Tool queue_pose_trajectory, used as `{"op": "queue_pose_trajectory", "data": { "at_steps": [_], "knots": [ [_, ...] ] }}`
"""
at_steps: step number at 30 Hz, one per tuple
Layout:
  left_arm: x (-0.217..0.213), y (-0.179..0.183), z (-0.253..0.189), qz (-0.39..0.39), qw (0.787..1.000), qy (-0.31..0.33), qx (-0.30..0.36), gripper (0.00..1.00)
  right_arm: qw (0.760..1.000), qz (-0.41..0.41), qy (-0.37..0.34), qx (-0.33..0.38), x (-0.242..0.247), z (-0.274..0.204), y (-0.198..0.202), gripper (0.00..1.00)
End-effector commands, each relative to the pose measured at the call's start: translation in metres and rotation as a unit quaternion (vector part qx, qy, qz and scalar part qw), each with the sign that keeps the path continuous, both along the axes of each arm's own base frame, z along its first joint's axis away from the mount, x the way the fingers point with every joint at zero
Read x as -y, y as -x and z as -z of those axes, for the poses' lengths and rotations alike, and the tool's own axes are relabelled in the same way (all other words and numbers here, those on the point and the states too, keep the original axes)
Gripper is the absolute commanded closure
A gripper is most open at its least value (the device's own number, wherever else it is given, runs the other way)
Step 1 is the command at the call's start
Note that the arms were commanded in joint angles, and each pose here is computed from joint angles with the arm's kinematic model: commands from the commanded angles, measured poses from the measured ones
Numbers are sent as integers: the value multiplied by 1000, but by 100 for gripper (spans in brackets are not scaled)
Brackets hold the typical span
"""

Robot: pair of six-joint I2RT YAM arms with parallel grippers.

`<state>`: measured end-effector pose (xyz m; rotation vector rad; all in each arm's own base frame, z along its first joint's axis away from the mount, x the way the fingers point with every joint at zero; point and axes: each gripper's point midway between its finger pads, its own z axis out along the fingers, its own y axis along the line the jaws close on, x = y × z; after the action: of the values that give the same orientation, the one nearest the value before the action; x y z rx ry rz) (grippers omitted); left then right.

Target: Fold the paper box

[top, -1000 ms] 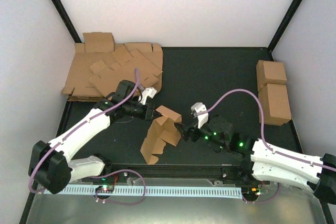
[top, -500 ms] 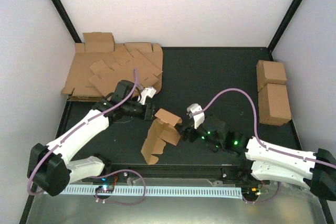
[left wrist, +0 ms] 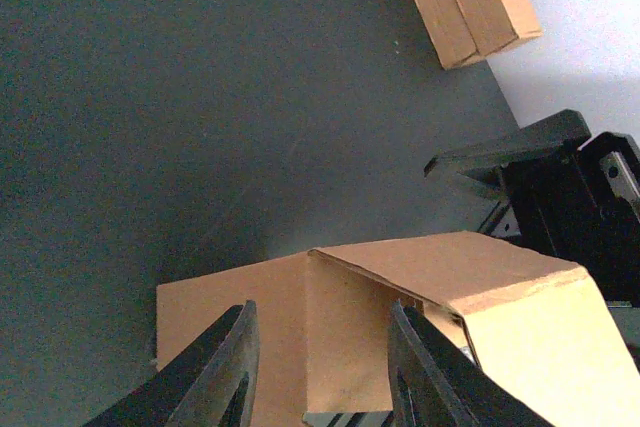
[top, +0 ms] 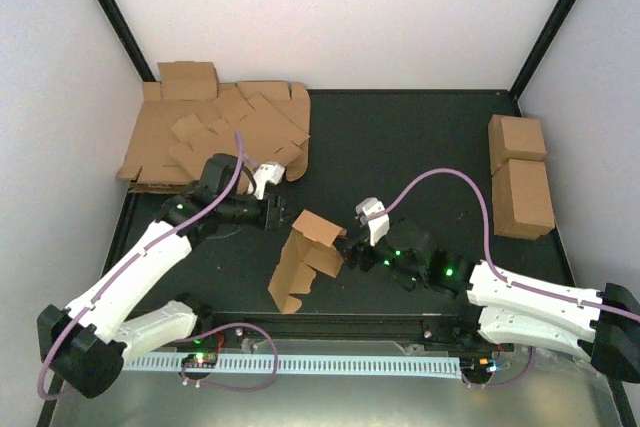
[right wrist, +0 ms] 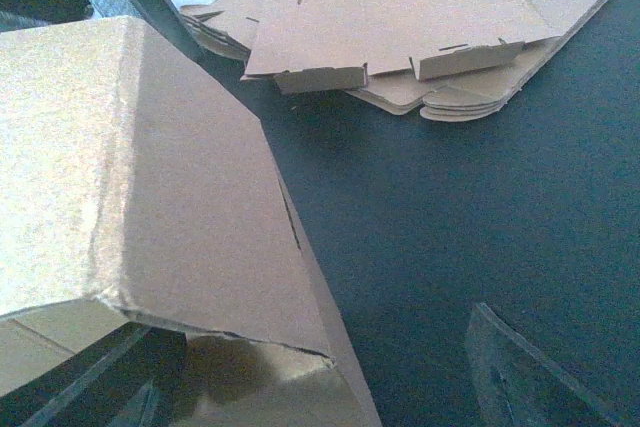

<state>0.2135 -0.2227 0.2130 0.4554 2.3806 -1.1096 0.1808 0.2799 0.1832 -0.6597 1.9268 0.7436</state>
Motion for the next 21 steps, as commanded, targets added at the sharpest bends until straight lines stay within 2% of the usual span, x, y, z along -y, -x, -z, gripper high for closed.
{"op": "queue_pose_trajectory", "data": {
  "at_steps": [1,2,6,9,13,17,21],
  "knots": [
    [-11,-7,-25,-34,999,2,31,61,1000,-1,8,1,0,2,-1,21],
    [-12,-9,-29,-36,999,6,39,60,1000,-2,8,1,0,2,-1,21],
    [-5,-13,-45,-34,996,45,63,39,1000,-3,9,2,0,2,-1,21],
    [3,-15,-53,-23,994,76,71,30,1000,-5,8,1,-1,1,0,20],
    [12,-17,-44,-4,996,78,44,29,1000,-6,9,1,-2,1,0,21],
    [18,-12,-22,20,998,62,-1,33,1000,-7,10,1,-2,1,0,19],
    [20,-9,-7,25,998,56,-15,37,1000,-7,10,1,-1,0,0,16]
  ]
}}
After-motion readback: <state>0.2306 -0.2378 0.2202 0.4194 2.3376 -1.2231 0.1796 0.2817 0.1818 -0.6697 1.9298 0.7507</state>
